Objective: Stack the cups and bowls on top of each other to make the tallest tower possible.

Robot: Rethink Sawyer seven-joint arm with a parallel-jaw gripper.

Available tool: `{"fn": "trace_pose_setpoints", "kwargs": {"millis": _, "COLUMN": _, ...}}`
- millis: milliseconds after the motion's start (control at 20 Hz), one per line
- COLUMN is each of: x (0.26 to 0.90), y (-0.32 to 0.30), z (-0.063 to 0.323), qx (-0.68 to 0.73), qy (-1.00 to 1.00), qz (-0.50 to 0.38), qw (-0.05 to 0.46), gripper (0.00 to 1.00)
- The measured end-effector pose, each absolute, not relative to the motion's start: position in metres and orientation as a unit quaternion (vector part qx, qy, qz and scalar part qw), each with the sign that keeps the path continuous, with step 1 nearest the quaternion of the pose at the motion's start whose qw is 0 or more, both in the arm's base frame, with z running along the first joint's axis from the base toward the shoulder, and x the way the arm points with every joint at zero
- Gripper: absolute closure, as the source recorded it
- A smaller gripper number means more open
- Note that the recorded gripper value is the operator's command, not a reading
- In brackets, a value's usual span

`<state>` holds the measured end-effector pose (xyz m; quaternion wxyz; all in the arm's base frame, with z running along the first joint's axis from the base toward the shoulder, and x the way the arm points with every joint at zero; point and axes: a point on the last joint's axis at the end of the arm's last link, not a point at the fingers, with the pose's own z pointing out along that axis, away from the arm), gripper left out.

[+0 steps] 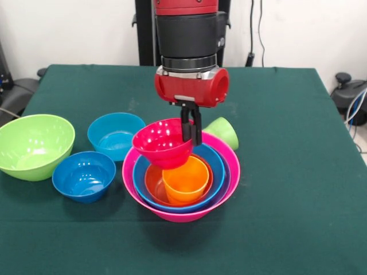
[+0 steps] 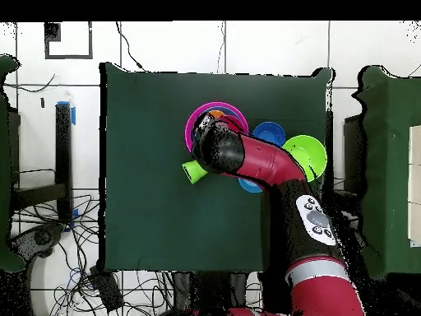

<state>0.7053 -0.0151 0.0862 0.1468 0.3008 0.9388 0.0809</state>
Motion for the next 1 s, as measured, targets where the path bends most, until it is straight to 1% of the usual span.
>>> {"fn": "trace_pose_setpoints", "kwargs": {"millis": 600, "x": 0.710, "y": 0.005, "z": 0.095, "qx": 0.287, "qy": 0.942, "qz": 0.087, "qw": 0.153, "gripper": 1.00}}
{"fn": "trace_pose_setpoints", "kwargs": {"millis": 1000, "x": 0.711, "y": 0.007, "z": 0.097, "qx": 0.285, "qy": 0.942, "qz": 0.088, "qw": 0.154, "gripper": 1.00}}
